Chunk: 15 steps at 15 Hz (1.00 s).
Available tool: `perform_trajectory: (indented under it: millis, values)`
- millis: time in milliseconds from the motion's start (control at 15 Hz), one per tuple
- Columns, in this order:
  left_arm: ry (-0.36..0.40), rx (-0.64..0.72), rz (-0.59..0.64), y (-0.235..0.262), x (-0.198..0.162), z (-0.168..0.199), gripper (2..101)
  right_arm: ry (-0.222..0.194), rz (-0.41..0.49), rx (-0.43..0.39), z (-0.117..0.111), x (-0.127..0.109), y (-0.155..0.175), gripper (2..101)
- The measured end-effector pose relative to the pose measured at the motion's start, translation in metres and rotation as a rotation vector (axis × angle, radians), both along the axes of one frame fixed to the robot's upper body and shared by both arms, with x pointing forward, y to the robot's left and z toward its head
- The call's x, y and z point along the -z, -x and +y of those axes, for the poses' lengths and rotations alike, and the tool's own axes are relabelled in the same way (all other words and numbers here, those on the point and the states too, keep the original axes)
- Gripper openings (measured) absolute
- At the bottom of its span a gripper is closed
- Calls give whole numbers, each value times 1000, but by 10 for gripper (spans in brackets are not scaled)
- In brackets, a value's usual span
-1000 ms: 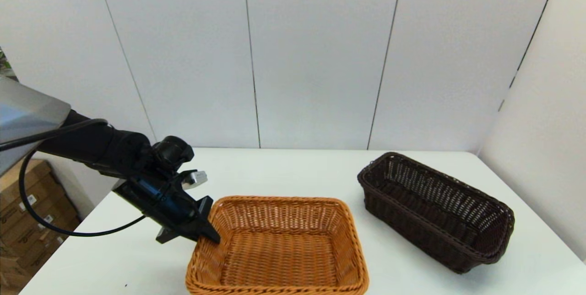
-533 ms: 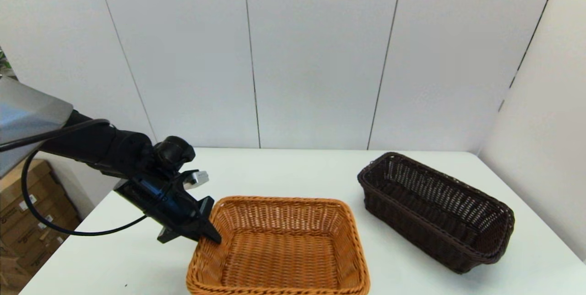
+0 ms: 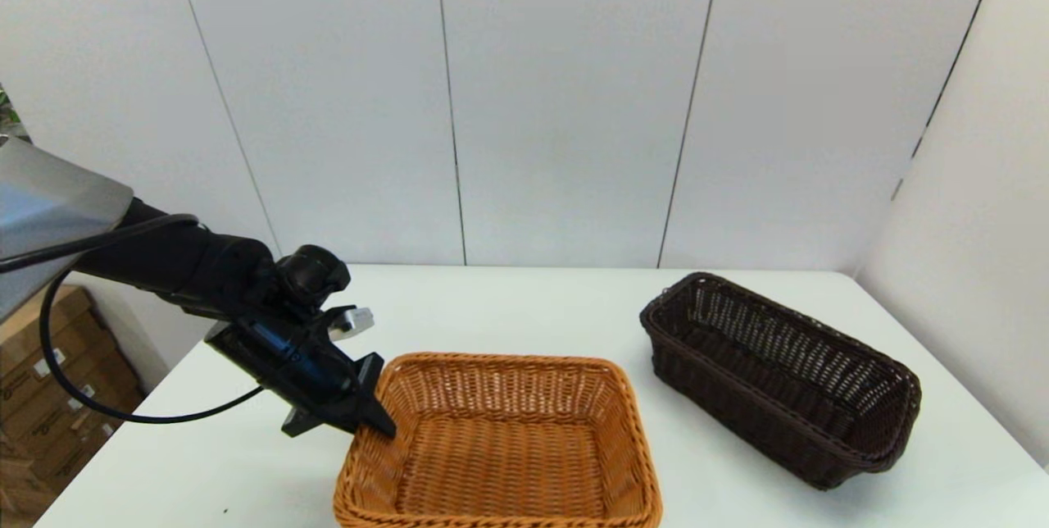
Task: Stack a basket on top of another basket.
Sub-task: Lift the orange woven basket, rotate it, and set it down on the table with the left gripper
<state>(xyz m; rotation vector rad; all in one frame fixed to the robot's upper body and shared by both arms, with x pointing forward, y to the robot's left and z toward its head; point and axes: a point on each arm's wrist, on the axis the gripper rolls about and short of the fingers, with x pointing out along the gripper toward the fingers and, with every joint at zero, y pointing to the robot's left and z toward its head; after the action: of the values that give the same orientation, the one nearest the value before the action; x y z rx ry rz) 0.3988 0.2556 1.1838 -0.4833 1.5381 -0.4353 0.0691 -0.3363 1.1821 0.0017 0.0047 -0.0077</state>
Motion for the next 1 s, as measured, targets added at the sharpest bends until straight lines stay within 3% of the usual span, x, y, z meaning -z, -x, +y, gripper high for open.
perform_trajectory:
  millis: [467, 800, 1000]
  values:
    - [-1, 1, -2, 0, 0, 0, 140, 0, 0, 0, 0, 0, 0, 973]
    - [2, 2, -7, 0, -1, 0, 510, 0, 0, 0, 0, 0, 0, 973]
    - [2, 3, -11, 0, -3, 0, 658, 0, 0, 0, 0, 0, 0, 973]
